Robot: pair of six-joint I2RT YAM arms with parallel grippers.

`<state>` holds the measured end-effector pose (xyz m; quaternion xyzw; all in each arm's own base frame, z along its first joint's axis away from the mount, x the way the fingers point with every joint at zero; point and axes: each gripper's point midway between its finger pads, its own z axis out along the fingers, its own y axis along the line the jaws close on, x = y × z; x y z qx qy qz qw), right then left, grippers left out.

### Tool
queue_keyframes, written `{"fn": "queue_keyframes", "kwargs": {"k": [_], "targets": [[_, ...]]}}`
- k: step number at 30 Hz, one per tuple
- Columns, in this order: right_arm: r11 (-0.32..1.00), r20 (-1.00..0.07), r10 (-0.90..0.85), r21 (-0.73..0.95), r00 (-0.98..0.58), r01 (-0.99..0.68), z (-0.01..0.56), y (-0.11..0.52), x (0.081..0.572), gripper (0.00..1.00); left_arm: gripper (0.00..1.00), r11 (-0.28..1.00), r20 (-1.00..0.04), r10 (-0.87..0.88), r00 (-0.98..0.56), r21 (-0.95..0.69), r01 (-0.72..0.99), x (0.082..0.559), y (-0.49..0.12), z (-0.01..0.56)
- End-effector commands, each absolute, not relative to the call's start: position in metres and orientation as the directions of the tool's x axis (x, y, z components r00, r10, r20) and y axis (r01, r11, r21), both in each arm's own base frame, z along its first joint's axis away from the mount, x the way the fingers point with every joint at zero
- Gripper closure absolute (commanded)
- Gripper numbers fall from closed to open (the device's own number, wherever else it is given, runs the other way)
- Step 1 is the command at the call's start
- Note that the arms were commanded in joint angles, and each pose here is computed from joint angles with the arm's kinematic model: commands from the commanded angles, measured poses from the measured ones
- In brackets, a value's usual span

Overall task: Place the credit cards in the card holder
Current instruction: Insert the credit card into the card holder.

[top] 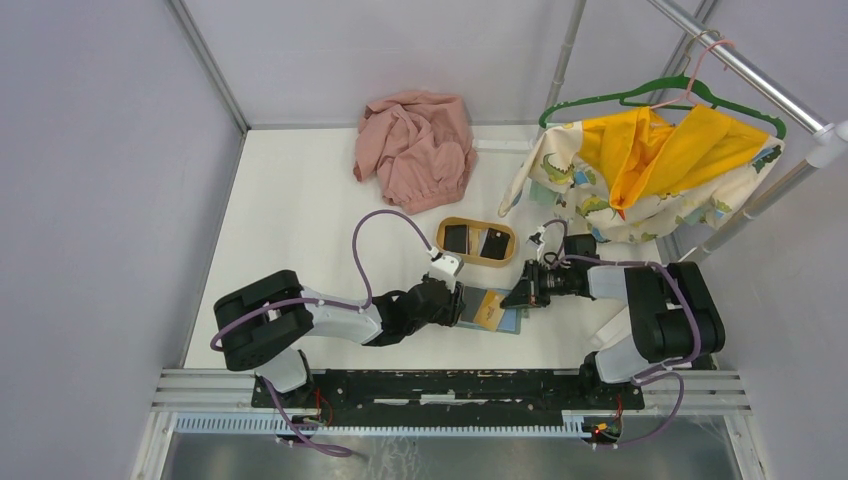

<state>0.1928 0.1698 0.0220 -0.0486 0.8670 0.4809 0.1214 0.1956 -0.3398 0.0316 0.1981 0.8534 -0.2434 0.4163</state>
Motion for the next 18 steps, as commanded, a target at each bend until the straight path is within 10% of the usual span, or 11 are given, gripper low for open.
{"fn": "queue_keyframes", "kwargs": {"k": [1, 18], "targets": [[0.553, -0.246, 0.009, 0.809, -0.969, -0.2, 0.0172, 0.1712, 0.1965, 1.0, 0.55, 0.76, -0.848, 0.137, -0.512, -0.241, 0.603, 0.1993, -0.3542, 0.0489], [0.545, -0.232, -0.03, 0.811, -0.972, -0.21, 0.0174, 0.1798, 0.2025, 0.97, 0.54, 0.734, -0.855, 0.151, -0.495, -0.239, 0.636, 0.1979, -0.3613, 0.0491]]}}
